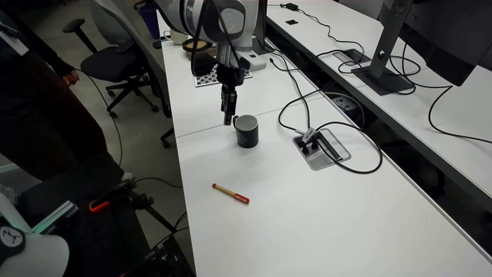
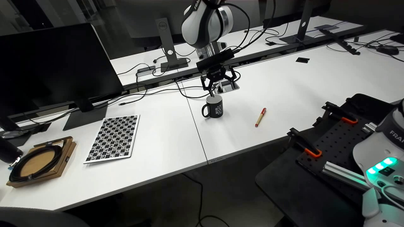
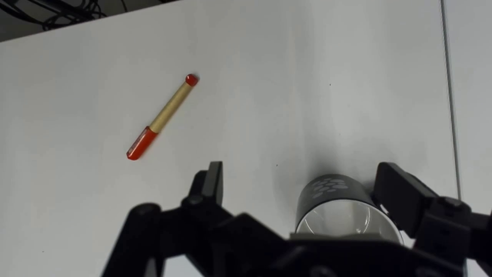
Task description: Pick up the cup and put it on the right side of the table
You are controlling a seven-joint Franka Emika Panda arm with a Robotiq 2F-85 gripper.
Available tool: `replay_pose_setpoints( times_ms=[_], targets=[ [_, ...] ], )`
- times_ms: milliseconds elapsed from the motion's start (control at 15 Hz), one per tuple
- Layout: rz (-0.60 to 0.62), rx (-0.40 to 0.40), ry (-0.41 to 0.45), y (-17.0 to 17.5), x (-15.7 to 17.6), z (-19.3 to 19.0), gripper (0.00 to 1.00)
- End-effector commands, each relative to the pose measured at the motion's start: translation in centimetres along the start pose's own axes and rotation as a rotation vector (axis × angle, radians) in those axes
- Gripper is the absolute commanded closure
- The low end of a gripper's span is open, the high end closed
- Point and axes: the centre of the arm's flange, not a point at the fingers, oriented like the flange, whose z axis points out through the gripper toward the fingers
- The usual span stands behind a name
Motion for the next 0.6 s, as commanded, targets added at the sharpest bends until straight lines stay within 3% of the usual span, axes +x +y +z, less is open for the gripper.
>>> replay_pose_setpoints(
  times_ms=[0,133,533],
  targets=[
    [0.001,0.000,-0.001,-0.1,0.0,-0.1,0.00],
    [-0.118,0.106,-0.022,0.1,0.0,-0.1,0.00],
    [-0.297,0.332,-0.063,1.5,3.8,1.8,0.00]
  ],
)
